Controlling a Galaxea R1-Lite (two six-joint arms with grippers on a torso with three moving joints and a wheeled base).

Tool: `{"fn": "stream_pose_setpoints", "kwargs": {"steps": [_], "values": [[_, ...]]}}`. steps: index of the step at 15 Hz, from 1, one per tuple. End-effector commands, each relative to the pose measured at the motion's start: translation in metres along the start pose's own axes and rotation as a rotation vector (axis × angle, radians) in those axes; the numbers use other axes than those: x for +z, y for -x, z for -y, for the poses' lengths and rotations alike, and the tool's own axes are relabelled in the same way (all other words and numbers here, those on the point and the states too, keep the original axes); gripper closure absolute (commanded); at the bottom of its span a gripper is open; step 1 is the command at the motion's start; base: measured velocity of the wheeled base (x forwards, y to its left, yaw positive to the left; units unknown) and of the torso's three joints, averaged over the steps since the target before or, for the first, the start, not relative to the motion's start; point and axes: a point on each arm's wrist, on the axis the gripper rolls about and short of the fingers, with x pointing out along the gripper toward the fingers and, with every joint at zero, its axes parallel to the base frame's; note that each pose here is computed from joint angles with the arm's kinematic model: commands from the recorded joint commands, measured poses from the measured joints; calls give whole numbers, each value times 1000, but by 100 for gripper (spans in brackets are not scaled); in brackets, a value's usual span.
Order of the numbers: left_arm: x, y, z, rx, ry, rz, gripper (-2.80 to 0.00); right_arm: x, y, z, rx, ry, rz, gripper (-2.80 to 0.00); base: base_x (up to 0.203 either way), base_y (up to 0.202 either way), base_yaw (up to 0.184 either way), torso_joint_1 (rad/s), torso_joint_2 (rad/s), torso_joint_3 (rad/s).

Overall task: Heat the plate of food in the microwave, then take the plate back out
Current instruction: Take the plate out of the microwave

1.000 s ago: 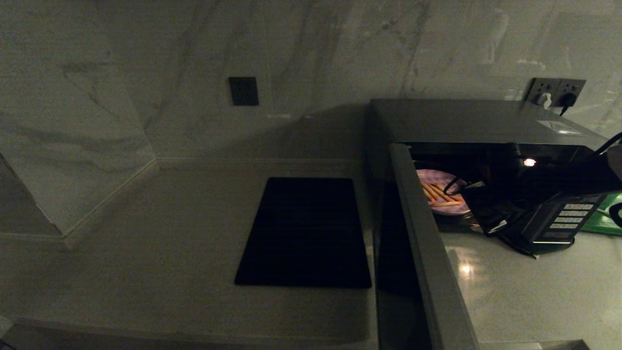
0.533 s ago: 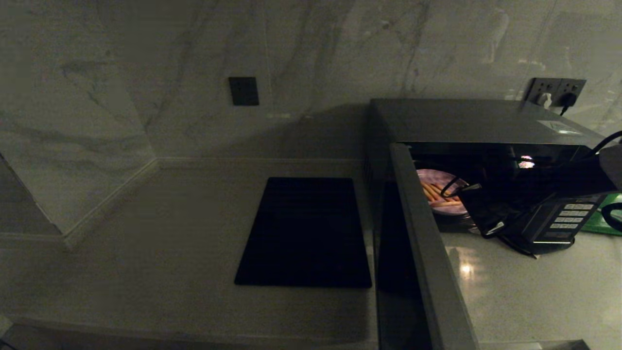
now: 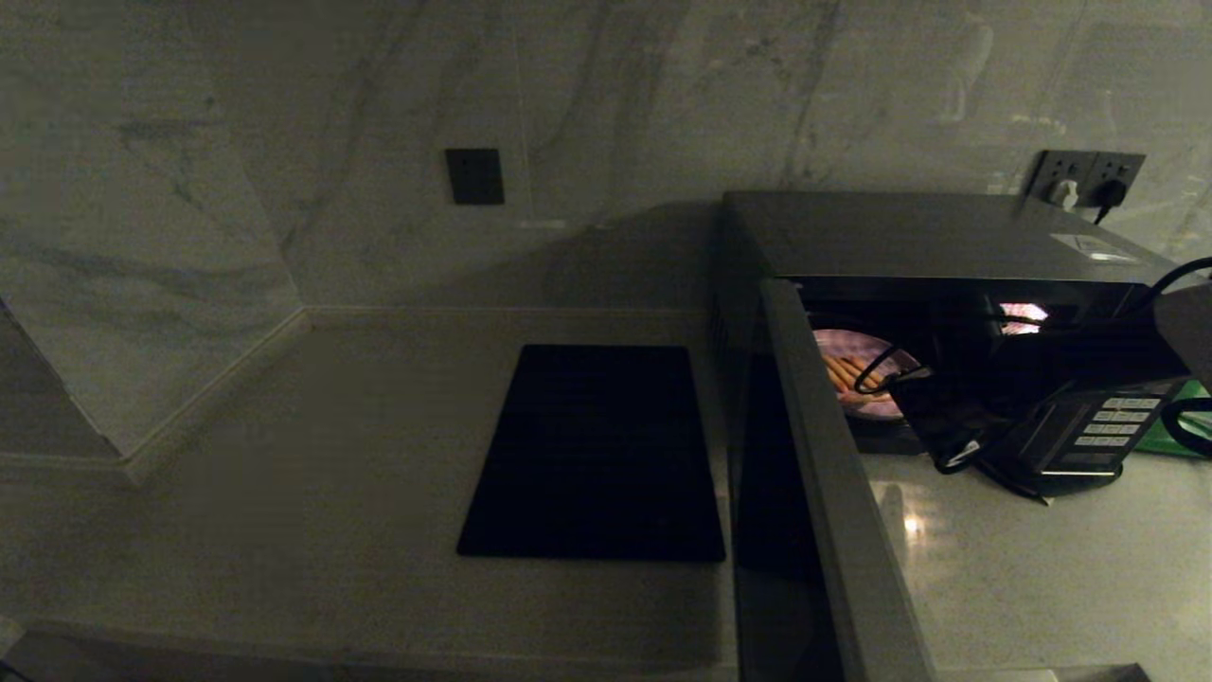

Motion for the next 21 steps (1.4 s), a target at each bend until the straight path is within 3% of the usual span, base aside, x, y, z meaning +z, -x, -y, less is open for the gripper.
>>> {"fn": "stream_pose_setpoints", "kwargs": {"steps": [1, 6, 10, 21], "values": [[0, 0, 0, 1, 1, 0, 0, -1, 2, 2, -8, -5, -2, -280, 0, 0, 0, 0, 0, 0], [0, 0, 0, 1, 1, 0, 0, -3, 2, 3, -14, -2, -7, -280, 0, 0, 0, 0, 0, 0], [0, 0, 0, 1, 1, 0, 0, -2, 5, 5, -33, -1, 40, -280, 0, 0, 0, 0, 0, 0], [0, 0, 0, 1, 1, 0, 0, -3, 14, 12, -69, 3, 30, -280, 0, 0, 0, 0, 0, 0]]}}
